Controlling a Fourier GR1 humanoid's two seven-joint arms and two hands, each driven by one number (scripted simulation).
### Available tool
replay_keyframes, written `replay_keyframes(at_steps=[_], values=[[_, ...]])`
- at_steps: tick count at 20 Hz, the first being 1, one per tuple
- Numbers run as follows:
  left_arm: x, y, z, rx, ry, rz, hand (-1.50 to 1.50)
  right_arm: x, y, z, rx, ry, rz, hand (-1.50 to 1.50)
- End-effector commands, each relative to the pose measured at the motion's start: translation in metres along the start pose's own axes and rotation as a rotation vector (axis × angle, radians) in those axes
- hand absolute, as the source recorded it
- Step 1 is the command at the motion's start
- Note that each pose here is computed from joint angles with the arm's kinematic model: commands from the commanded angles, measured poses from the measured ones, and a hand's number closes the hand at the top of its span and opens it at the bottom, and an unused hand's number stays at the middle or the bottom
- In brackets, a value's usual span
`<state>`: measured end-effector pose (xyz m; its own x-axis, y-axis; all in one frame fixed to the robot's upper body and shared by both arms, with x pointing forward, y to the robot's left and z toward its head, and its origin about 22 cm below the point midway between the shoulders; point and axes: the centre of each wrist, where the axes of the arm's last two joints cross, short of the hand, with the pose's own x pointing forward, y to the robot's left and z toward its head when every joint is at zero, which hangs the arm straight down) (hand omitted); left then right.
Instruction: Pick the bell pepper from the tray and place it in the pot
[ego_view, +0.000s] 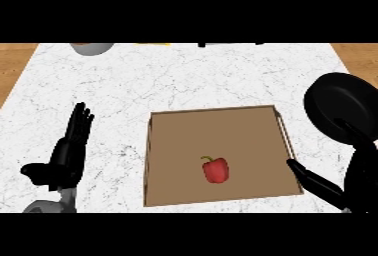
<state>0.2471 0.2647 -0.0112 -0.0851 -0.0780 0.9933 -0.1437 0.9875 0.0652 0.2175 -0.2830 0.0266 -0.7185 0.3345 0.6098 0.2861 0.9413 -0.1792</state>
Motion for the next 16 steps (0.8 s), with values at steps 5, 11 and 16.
replay_keyframes(at_steps=[5,11,16], values=[[0.007,-0.029,0.014,-0.034,-0.033,0.041,0.0,0.07,0.009,0.085,0.022,-0.237,0.072,-1.5],[0.01,-0.029,0.017,-0.025,-0.041,0.038,0.0,0.105,-0.011,0.109,0.304,0.003,0.349,-1.5],[0.021,-0.029,0.007,-0.047,-0.044,0.027,0.0,0.117,-0.008,0.125,0.482,0.164,0.542,-1.5]])
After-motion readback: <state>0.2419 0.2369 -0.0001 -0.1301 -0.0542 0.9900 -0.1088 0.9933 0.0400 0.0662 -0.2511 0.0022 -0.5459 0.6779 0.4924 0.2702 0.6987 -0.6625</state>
